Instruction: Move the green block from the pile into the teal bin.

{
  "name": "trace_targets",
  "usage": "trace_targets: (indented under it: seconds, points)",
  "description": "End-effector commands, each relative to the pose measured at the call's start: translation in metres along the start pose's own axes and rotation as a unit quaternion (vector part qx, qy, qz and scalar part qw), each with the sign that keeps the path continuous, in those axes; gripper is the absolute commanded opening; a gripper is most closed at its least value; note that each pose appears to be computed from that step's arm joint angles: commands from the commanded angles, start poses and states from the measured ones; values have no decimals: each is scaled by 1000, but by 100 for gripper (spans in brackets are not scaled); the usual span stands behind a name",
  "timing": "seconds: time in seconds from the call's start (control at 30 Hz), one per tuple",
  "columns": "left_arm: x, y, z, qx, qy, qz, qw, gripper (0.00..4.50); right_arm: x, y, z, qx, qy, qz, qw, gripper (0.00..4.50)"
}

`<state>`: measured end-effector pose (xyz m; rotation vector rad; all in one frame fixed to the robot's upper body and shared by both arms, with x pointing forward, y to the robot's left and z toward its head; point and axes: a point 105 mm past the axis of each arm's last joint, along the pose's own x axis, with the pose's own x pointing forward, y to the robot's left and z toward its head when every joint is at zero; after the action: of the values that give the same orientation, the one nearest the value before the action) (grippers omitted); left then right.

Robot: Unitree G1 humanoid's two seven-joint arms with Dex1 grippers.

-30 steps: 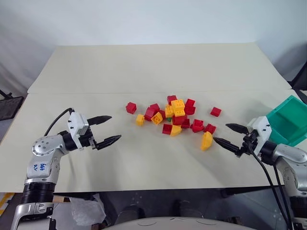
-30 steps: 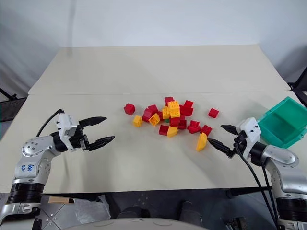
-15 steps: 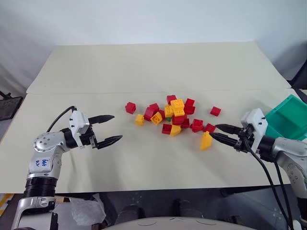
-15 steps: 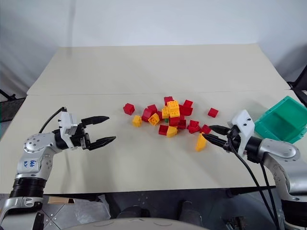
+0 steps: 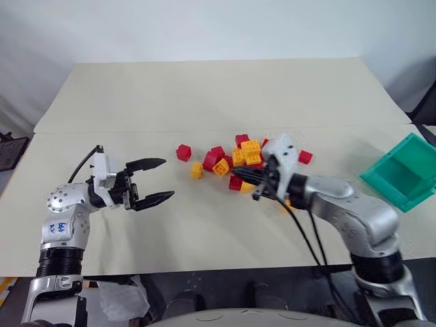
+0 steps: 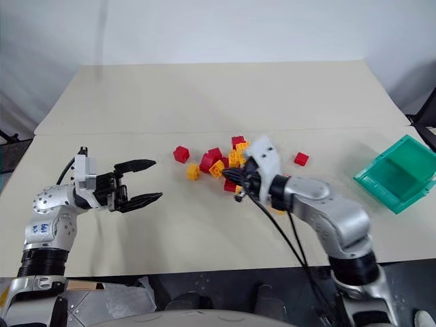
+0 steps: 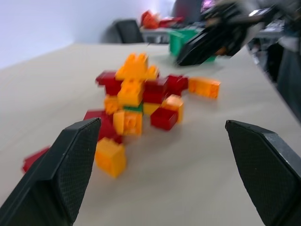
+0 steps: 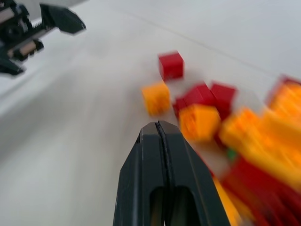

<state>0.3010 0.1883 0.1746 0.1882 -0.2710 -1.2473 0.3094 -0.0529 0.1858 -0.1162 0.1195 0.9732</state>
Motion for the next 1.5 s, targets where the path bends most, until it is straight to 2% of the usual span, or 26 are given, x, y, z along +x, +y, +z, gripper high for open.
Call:
trace_targets:
  seconds: [0.03, 0.2, 0.33, 0.5, 0.77, 0.97, 1.2, 1.27, 1.33, 1.37, 1.43, 1.5]
  points:
    - [-3, 0, 15, 19, -22, -12, 999, 450, 13, -1, 1, -12, -5, -6, 1000, 2]
    - [-2, 1, 13, 23, -17, -11, 1000, 450, 45, -23, -11, -26, 7, -44, 999, 2]
    - [-1, 0, 13, 26, -16, -10, 999, 450, 54, -45, -15, -40, 9, -83, 996, 2]
    - [-3, -1, 11, 28, -14, -3, 1000, 450, 37, -81, -14, -60, 7, -145, 988, 2]
    - [0, -3, 8, 26, -16, 0, 1000, 450, 5, -113, -18, -79, 21, -213, 974, 2]
    - [3, -1, 7, 25, -19, 2, 1000, 450, -2, -98, 12, -101, -10, -173, 980, 2]
    - [7, 4, 7, 28, -24, 4, 999, 450, 2, -75, 33, -136, -3, -86, 987, 2]
    - [7, 5, 6, 29, -26, 7, 999, 450, 5, -69, 34, -167, 31, -39, 985, 2]
    - [8, 6, 5, 29, -27, 8, 999, 450, 6, -61, 24, -195, 103, 36, 975, 2]
    - [8, 6, 4, 30, -27, 8, 999, 450, 4, -59, 18, -201, 142, 68, 967, 37]
    - [9, 5, 3, 33, -27, 4, 999, 450, 4, -60, 18, -201, 180, 103, 957, 90]
    - [9, 4, 3, 37, -27, 1, 999, 450, 11, -64, 26, -225, 183, 113, 950, 154]
